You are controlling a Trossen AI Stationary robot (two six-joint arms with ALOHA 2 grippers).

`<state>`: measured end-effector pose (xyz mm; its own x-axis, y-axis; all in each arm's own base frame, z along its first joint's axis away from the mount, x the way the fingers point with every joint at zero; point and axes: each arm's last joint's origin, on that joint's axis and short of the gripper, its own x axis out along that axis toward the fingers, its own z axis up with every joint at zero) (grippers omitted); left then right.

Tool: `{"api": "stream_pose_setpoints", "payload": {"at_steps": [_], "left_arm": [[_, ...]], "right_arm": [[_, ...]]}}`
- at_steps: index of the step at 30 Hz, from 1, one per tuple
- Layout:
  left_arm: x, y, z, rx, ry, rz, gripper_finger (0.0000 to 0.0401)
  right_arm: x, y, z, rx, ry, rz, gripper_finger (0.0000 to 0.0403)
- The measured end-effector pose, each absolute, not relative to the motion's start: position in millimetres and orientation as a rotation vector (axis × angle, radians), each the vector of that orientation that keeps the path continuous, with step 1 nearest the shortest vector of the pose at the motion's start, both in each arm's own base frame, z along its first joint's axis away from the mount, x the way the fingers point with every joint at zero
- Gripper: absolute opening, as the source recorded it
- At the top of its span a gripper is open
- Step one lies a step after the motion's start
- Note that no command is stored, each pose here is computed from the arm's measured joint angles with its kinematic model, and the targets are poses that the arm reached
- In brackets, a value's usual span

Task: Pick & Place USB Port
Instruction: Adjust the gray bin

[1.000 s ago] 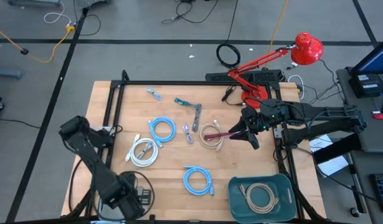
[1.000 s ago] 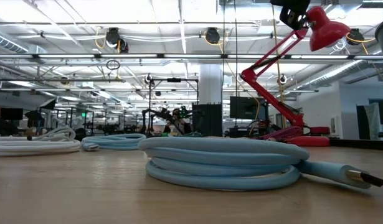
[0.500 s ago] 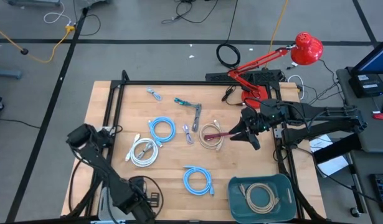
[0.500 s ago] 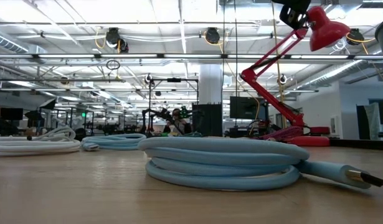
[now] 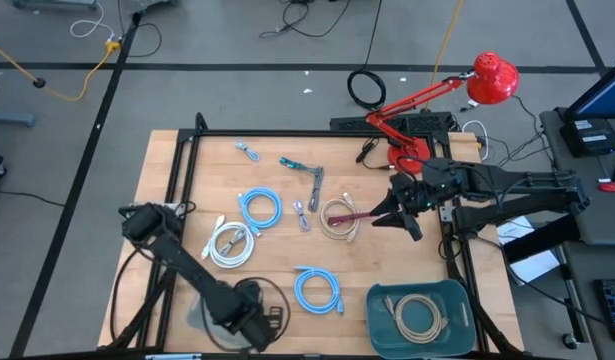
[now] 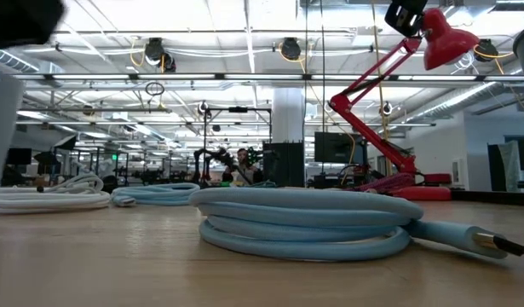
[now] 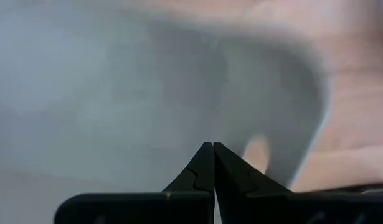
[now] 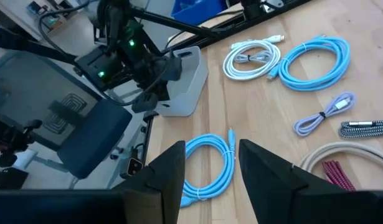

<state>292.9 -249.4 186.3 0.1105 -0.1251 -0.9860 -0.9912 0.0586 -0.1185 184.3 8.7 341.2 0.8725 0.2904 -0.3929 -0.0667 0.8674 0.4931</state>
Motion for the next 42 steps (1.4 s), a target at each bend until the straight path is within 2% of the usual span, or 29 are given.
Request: {"api": "stream_pose_setpoints", "payload": {"at_steps": [10,18,30,33,39,42], "left_arm": [[347,-202,191,-1.304,1.128,0.787,0.0],[373,-177,199,-1.304,1.048,0.66,0.0],[402,-159,244,-1.245,0.89,0.512,0.0],[395,-160,254,-1.181,0.901,0.603,0.0],[346,-154,280,-1.026,1.03,1.127,0.0],[320,-166,287,-1.032,1.109,1.265,0.0]], "right_arm": [[184,9,341,0.488,0.477,0.194,0.0144],[182,9,342,0.488,0.48,0.192,0.0144],[182,8,342,0.479,0.472,0.161,0.0144],[182,8,342,0.485,0.473,0.159,0.0144],[182,8,342,0.501,0.473,0.157,0.0144],[182,8,342,0.505,0.473,0.16,0.0144]]}}
